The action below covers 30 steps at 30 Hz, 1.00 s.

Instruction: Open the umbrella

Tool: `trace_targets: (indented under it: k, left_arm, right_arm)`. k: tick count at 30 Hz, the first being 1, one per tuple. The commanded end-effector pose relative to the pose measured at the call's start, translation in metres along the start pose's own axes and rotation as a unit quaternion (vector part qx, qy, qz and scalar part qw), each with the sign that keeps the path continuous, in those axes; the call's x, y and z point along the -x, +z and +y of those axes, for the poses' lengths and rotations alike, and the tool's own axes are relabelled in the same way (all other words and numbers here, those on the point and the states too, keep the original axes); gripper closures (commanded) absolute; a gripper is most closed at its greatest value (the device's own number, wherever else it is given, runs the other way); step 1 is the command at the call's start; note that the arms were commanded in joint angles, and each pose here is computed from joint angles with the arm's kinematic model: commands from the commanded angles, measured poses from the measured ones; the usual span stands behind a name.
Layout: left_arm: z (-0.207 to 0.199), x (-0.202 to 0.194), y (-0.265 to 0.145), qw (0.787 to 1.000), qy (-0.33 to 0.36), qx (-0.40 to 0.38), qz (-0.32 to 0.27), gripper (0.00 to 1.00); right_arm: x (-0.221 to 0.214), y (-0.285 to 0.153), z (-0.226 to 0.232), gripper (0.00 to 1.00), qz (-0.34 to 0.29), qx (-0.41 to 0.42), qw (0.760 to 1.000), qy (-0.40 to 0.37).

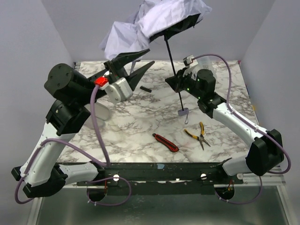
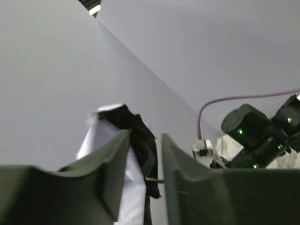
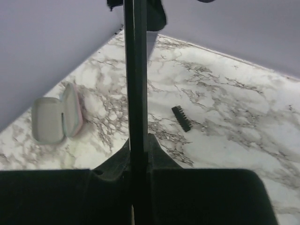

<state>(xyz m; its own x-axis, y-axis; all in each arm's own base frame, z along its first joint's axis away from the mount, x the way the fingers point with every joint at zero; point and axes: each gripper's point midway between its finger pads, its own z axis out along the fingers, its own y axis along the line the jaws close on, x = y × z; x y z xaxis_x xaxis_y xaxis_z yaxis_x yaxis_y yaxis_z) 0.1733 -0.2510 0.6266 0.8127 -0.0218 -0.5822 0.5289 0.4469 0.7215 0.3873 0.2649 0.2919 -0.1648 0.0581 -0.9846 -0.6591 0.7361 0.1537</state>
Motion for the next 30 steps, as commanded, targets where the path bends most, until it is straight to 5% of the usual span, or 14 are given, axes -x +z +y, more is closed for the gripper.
trace_targets:
  k: [1,5,12,19,30]
  left_arm:
    - [-0.011,-0.028,-0.010,0.999,0.011,0.005,0.050,0.52]
    - [-0.053,-0.039,-0.031,0.997,0.024,-0.049,0.047,0.42]
    - [-0.084,-0.095,-0.037,0.976,0.184,-0.072,0.092,0.48]
    - [-0.024,-0.101,0.005,0.915,0.393,0.032,0.085,0.52]
    - [-0.014,-0.168,0.036,0.813,0.566,-0.027,0.134,0.50]
  right_arm:
    - [0.073,-0.010,0.031,1.00,-0.079,0.049,0.991,0.093]
    - [0.113,-0.010,0.046,1.00,-0.115,0.082,0.980,0.138]
    - [0.135,-0.026,0.074,1.00,-0.125,0.152,0.970,0.142]
    - [0.115,-0.042,0.085,1.00,-0.109,0.178,0.973,0.099]
    - [0.089,-0.063,0.110,1.00,-0.058,0.237,0.968,0.064]
